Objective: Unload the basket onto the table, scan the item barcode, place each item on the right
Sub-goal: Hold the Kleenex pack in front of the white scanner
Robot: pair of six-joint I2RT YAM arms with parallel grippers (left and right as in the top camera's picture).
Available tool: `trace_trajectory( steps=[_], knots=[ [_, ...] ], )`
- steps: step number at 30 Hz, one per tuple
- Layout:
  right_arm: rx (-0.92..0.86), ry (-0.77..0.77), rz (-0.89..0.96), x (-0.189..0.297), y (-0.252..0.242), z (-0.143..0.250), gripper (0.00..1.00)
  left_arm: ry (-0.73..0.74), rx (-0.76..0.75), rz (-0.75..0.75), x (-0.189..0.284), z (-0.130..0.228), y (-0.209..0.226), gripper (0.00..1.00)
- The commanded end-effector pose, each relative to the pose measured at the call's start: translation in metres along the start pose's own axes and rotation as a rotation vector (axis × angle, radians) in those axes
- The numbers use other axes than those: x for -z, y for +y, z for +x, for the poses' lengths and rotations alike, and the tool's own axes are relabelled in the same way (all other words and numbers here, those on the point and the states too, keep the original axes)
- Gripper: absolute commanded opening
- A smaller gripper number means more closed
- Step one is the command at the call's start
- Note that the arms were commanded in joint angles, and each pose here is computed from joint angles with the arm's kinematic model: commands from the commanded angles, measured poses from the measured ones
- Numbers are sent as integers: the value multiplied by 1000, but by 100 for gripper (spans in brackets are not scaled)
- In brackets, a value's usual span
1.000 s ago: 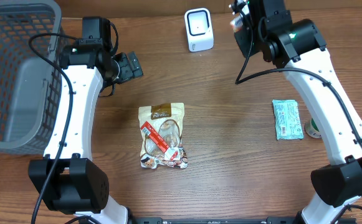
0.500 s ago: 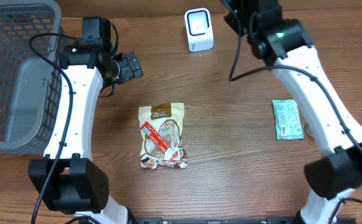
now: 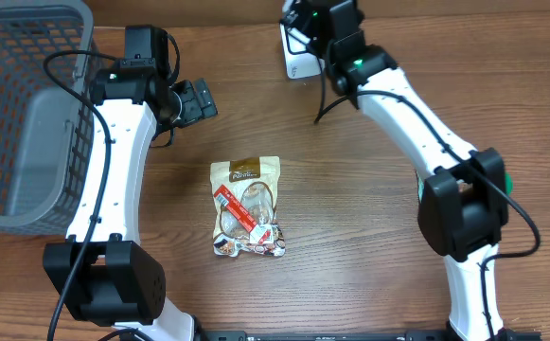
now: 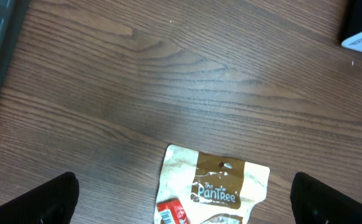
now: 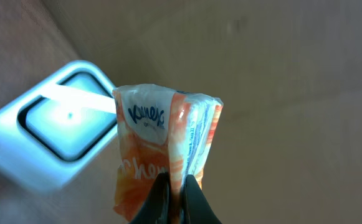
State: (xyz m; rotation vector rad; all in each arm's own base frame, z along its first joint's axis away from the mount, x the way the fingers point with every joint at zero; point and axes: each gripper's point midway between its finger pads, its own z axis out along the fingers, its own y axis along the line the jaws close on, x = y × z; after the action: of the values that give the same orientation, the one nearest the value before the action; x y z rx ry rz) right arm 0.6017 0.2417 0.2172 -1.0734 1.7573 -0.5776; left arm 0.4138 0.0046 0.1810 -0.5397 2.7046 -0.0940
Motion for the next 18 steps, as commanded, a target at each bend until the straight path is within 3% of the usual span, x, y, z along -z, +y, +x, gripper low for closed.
trace_trajectory(
  steps=[1, 11, 18],
  knots=[
    [104, -16, 32, -11, 16, -12, 3, -33, -18, 6, 11, -6, 0, 100],
    [202, -12, 59, -41, 49, -8, 3, -33, -18, 6, 11, -6, 0, 100],
    [267, -29, 132, -54, 46, -8, 3, -33, -18, 6, 11, -6, 0, 100]
  ],
)
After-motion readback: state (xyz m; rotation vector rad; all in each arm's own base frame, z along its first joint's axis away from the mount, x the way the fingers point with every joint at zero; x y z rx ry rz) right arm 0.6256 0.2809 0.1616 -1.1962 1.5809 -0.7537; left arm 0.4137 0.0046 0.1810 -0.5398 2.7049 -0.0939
